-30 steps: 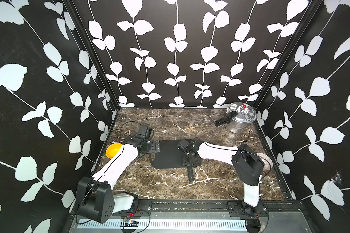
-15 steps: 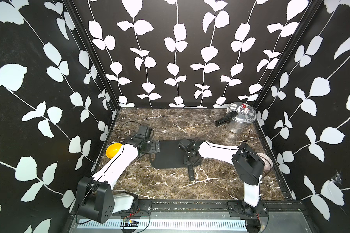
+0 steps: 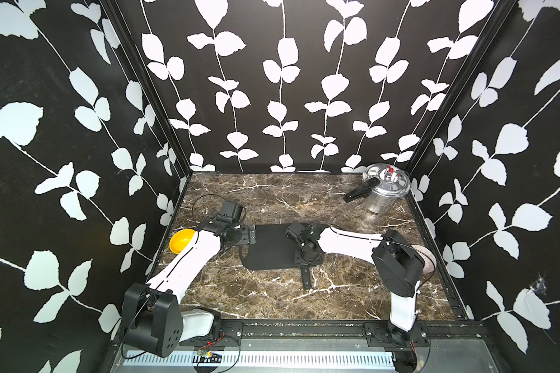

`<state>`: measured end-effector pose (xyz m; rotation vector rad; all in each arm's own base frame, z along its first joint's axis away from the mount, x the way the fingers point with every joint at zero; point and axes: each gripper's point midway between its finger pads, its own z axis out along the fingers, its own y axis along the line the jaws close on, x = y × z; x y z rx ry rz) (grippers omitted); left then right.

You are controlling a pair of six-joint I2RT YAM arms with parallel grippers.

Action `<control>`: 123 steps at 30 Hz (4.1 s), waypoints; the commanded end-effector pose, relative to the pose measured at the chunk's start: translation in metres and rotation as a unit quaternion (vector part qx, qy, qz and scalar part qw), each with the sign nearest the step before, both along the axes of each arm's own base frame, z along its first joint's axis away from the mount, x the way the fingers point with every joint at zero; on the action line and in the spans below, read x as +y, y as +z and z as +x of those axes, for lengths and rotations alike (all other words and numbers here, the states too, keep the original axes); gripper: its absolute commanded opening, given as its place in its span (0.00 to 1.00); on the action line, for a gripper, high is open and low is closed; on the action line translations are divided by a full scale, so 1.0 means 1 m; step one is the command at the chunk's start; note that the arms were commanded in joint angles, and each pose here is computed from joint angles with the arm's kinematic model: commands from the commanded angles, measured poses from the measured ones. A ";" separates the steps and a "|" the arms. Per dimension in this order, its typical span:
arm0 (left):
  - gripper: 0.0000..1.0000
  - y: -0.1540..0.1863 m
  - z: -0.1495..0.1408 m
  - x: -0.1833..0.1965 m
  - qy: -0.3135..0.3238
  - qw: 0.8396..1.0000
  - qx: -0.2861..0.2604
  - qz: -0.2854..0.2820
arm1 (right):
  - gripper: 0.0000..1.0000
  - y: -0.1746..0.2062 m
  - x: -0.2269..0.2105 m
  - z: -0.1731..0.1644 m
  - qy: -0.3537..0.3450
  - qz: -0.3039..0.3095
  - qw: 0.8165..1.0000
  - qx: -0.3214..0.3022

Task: Align the knife with the edge of the cutting board
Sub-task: Place the knife at the edge of the cutting board, then adjust the knife at the edge of the cutting board.

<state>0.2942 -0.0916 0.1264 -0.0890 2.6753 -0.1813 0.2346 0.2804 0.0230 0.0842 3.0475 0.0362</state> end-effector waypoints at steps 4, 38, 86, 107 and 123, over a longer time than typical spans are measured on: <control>0.98 0.001 -0.001 -0.003 -0.003 1.000 -0.001 -0.007 | 0.16 -0.003 -0.006 -0.006 0.001 -0.007 1.000 0.009; 0.98 0.000 0.006 -0.006 -0.007 1.000 0.004 -0.006 | 0.14 0.002 0.010 -0.001 0.039 -0.012 0.999 0.002; 0.99 -0.007 0.025 0.041 0.083 0.996 -0.039 0.006 | 0.99 0.091 -0.092 0.026 -0.017 0.075 0.980 -0.182; 0.99 -0.014 0.008 0.027 0.053 0.998 -0.008 -0.024 | 0.40 0.037 0.016 -0.005 0.031 0.007 0.993 -0.116; 0.98 -0.005 0.007 0.026 0.056 0.998 -0.008 -0.032 | 0.40 0.005 0.004 -0.012 0.003 -0.026 0.997 -0.077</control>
